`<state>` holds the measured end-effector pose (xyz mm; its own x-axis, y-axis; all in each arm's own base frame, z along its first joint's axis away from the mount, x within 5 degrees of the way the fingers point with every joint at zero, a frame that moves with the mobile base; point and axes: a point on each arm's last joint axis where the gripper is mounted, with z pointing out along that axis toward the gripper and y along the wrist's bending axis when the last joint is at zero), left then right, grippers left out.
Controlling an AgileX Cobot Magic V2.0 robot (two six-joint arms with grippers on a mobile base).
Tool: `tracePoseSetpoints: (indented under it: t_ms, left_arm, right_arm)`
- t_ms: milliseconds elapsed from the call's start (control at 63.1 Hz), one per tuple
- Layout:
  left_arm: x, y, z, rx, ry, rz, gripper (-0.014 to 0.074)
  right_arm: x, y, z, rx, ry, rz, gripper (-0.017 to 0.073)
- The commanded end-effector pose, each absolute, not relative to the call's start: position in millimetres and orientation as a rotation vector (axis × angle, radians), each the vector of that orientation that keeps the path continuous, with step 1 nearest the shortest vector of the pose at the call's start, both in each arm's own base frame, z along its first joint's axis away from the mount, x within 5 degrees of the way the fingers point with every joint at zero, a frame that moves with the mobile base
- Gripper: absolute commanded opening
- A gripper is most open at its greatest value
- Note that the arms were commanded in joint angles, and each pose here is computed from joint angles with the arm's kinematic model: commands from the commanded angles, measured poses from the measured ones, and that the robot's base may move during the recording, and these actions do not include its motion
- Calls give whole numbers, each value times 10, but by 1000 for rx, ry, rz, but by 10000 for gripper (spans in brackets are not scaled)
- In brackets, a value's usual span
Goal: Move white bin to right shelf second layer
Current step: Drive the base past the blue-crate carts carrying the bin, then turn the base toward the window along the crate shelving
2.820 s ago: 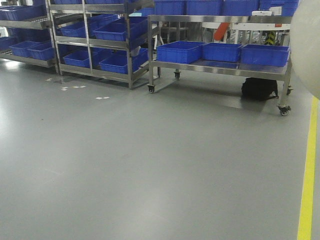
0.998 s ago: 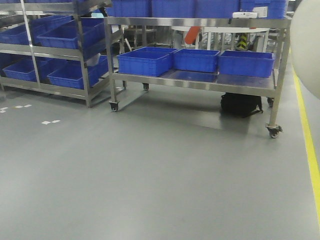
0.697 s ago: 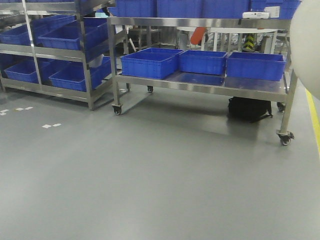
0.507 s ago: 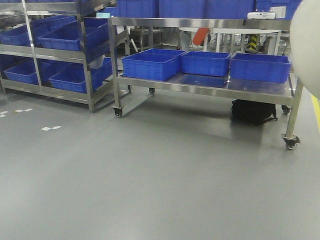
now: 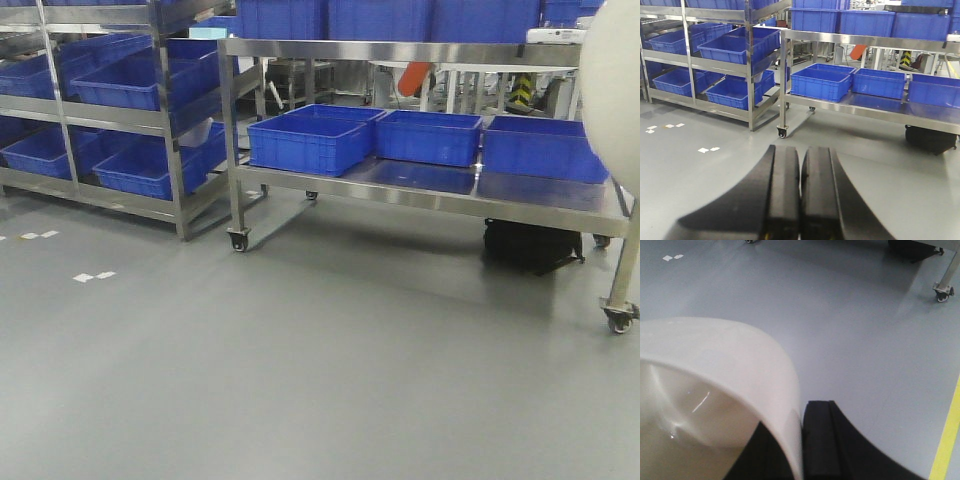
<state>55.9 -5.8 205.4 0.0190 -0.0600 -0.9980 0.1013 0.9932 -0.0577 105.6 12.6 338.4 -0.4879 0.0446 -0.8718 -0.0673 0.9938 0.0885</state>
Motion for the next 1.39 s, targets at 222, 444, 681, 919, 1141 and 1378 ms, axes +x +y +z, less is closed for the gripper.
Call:
tracePoseSetpoints:
  t_ms: [222,444,681,919,1141,1378]
  left_arm:
    - [569,-56,2006,25,1499,-134,85]
    - [569,-56,2006,25,1499,-134,85]
    - [569,-56,2006,25,1499,-134,85]
    - [569,-56,2006,25,1499,-134,85]
    - [569,-56,2006,25,1499,-134,85]
    - [569,-56,2006,25,1499,-134,85]
  right_arm:
    - [1096,120,3548,-8,1959,135,48]
    - [1096,120,3548,-8,1959,135,48]
    - [1096,120,3548,-8,1959,135,48]
    - [1096,120,3548,-8,1959,135,48]
    - [1096,120,3548,-8,1959,135,48]
    - [1096,120,3548,-8,1959,135,48]
